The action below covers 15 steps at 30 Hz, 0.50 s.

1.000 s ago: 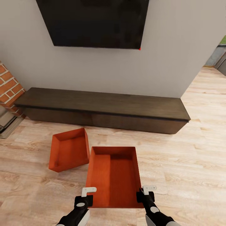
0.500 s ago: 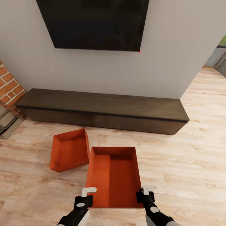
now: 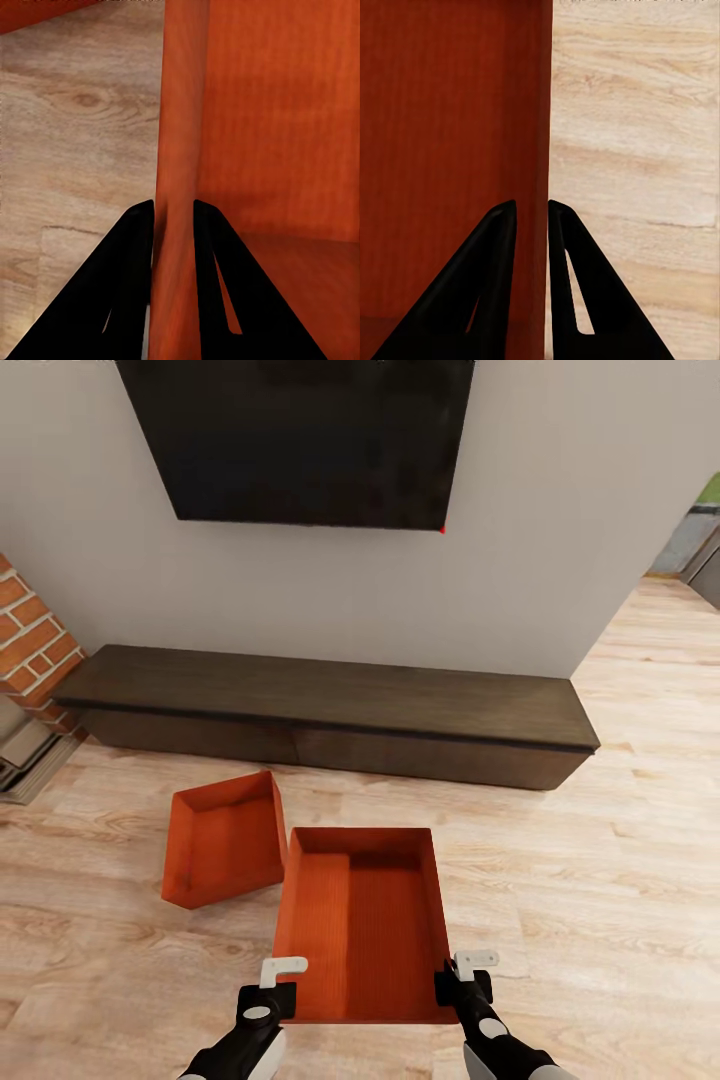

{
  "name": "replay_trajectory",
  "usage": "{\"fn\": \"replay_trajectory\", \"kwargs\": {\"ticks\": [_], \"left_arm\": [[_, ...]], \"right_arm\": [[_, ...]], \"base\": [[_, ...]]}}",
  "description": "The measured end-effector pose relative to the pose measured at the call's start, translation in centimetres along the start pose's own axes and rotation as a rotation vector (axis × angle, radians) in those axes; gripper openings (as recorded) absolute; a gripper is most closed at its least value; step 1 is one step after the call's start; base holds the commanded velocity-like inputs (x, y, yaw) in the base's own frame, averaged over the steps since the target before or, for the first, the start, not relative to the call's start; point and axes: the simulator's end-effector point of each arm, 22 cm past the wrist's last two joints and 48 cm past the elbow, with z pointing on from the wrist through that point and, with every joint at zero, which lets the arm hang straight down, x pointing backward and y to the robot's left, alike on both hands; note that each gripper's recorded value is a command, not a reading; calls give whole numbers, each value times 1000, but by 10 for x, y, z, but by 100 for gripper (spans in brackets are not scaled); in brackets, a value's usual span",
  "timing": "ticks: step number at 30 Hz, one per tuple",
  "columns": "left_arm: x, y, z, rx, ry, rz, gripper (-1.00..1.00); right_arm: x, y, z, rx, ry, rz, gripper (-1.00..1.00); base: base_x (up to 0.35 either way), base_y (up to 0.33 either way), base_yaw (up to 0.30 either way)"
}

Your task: Move the two storage containers from the living room to the garage. In the garage, place one container on the floor and stack the other container on top of it (either order is fine).

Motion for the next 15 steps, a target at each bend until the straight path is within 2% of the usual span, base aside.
{"fn": "replay_trajectory", "kwargs": {"ticks": [15], "left_arm": [[-2,3,-18,0,1,0,-100]], "right_arm": [[-6,0,-17,0,1,0,-100]], "base": [[0,0,0]]}}
